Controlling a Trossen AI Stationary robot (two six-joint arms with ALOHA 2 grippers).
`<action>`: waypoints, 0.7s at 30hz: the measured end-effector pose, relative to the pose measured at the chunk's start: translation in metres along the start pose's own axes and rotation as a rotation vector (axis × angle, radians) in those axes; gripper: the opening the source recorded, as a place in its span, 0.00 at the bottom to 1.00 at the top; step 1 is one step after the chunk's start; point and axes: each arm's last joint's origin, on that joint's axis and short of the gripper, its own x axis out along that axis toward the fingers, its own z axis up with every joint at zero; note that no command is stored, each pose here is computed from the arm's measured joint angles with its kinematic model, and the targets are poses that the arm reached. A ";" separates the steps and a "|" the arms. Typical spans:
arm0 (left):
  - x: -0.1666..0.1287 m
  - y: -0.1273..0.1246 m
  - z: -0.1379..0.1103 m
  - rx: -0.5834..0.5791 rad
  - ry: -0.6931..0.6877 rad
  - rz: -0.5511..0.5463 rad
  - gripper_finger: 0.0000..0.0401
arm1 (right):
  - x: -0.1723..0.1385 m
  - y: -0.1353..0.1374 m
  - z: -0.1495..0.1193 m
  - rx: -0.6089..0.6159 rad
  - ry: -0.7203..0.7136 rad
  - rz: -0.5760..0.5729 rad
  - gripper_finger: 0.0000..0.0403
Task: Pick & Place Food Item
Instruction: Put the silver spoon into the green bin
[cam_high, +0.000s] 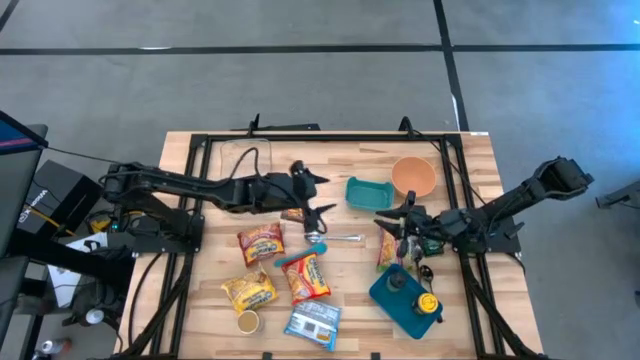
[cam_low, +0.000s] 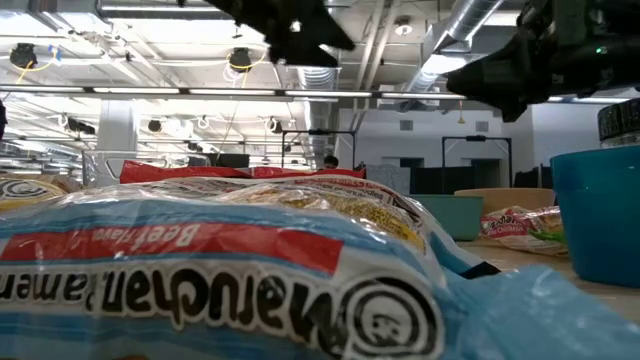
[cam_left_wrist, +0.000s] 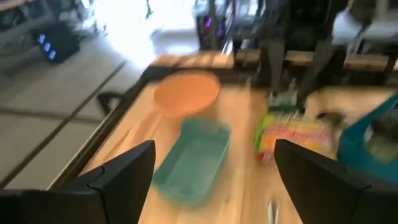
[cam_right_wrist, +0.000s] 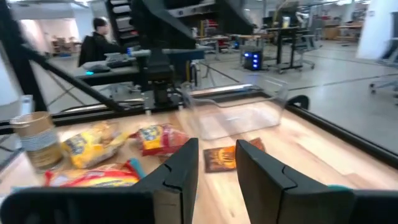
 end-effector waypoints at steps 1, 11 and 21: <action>-0.004 0.001 0.001 0.002 0.007 0.001 0.81 | 0.001 -0.002 0.000 0.000 -0.001 -0.013 0.25; -0.026 0.016 0.010 -0.009 0.024 0.047 0.80 | 0.009 -0.020 -0.002 -0.016 0.031 -0.108 0.25; -0.022 0.023 -0.001 0.027 0.116 0.009 0.71 | 0.022 -0.023 0.028 -0.087 0.215 -0.145 0.25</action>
